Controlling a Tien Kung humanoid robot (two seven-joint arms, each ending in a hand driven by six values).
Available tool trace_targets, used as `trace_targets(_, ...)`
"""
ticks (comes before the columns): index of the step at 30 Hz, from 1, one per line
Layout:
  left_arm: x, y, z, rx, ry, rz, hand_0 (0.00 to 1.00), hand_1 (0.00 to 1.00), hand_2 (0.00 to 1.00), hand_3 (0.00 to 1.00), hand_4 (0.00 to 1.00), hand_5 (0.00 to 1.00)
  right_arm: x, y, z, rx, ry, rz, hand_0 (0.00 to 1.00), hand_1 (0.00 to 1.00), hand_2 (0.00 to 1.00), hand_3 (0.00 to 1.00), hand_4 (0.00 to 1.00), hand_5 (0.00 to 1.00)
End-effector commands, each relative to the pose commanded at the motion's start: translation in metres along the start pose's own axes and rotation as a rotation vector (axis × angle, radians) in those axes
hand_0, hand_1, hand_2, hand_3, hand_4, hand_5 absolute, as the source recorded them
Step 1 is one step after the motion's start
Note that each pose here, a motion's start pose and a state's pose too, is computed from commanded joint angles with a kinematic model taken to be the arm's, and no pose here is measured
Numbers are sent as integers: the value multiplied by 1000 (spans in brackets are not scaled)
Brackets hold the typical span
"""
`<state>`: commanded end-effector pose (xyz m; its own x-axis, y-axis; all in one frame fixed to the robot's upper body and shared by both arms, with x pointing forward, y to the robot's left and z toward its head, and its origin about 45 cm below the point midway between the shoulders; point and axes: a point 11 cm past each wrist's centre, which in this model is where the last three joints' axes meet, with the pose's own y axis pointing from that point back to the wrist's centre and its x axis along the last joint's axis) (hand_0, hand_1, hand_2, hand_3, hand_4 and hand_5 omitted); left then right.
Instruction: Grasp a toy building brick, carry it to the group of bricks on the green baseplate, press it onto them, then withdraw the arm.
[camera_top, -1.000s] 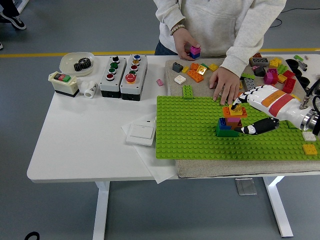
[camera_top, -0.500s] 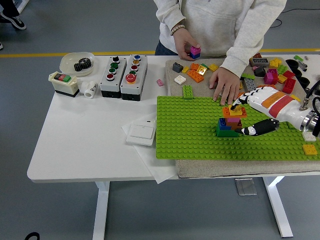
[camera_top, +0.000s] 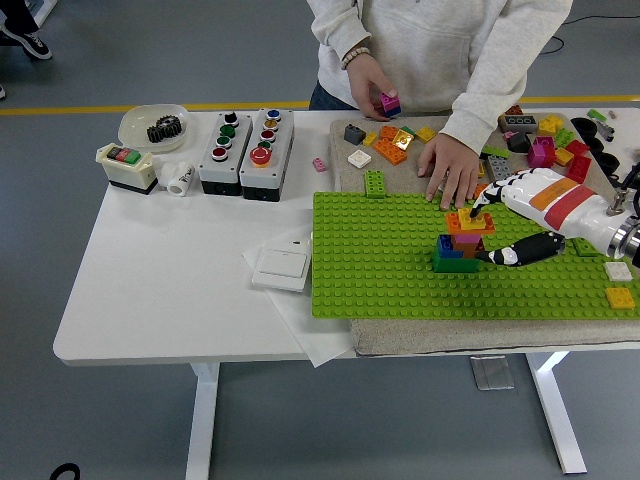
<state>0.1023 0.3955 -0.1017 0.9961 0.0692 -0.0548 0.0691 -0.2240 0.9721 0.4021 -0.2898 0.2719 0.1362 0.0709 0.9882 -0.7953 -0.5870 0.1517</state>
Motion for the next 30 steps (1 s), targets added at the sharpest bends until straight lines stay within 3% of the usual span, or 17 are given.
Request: trace_targets(30,-1,0,1,-5,-5,-5,824,826,802,613,693,608,-11,4,6,-20,-7,-25,662,656,716,622,866,545)
